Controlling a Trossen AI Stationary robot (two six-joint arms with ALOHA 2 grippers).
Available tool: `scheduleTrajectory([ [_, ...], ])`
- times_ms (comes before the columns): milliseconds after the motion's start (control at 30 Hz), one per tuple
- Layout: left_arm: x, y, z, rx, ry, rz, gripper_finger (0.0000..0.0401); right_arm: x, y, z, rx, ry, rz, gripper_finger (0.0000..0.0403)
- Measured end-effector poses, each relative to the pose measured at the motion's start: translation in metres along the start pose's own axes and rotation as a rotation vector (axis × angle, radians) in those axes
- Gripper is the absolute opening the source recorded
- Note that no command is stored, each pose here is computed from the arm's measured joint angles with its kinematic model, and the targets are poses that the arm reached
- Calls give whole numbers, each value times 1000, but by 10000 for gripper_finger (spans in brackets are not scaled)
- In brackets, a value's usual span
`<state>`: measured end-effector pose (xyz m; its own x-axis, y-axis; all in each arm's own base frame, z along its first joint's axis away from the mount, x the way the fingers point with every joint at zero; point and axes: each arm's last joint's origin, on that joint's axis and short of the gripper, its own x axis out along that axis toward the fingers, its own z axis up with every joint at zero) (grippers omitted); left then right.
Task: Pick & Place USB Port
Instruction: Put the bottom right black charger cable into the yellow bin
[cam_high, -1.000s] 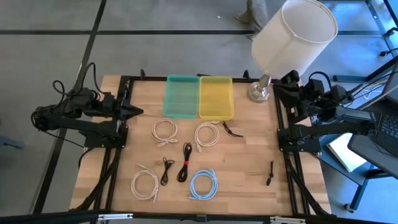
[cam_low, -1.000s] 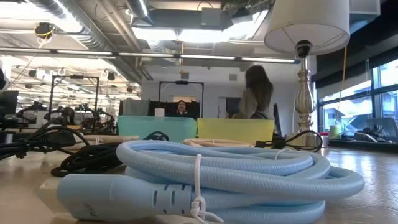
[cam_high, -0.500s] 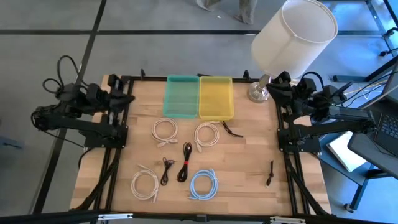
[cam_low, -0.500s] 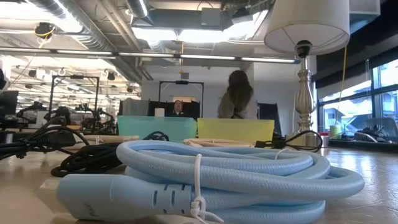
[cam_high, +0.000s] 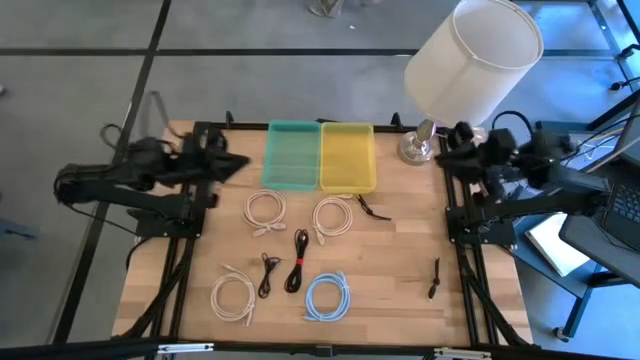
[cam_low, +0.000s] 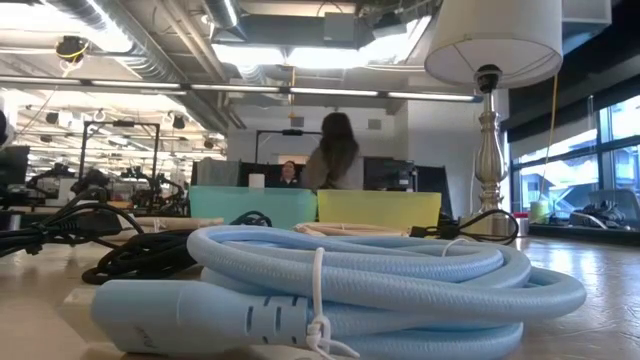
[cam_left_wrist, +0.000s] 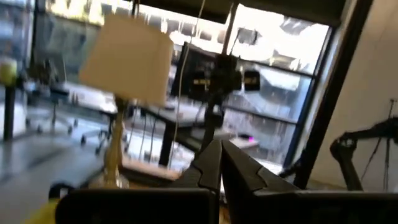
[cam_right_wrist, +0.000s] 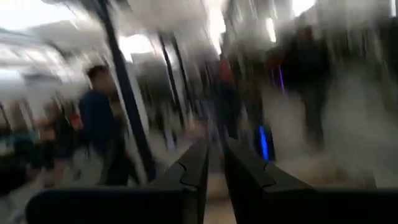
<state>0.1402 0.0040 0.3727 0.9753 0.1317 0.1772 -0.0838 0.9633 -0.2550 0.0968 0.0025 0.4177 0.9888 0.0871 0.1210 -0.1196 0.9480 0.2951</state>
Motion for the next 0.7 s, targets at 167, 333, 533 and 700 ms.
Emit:
scheduleTrajectory([
  [167, 26, 2, -23, -110, 129, 51, 4, -22, 1, -3, 275, 394, -197, 55],
  [333, 35, 7, -55, -281, 393, 106, 4, -31, -4, -29, 479, 707, -333, 55],
  [533, 30, 3, -81, -534, 721, 54, 4, -10, -8, -78, 748, 903, -307, 55],
  [700, 17, -21, -88, -521, 838, -28, 3, 28, 7, -125, 872, 934, -185, 55],
])
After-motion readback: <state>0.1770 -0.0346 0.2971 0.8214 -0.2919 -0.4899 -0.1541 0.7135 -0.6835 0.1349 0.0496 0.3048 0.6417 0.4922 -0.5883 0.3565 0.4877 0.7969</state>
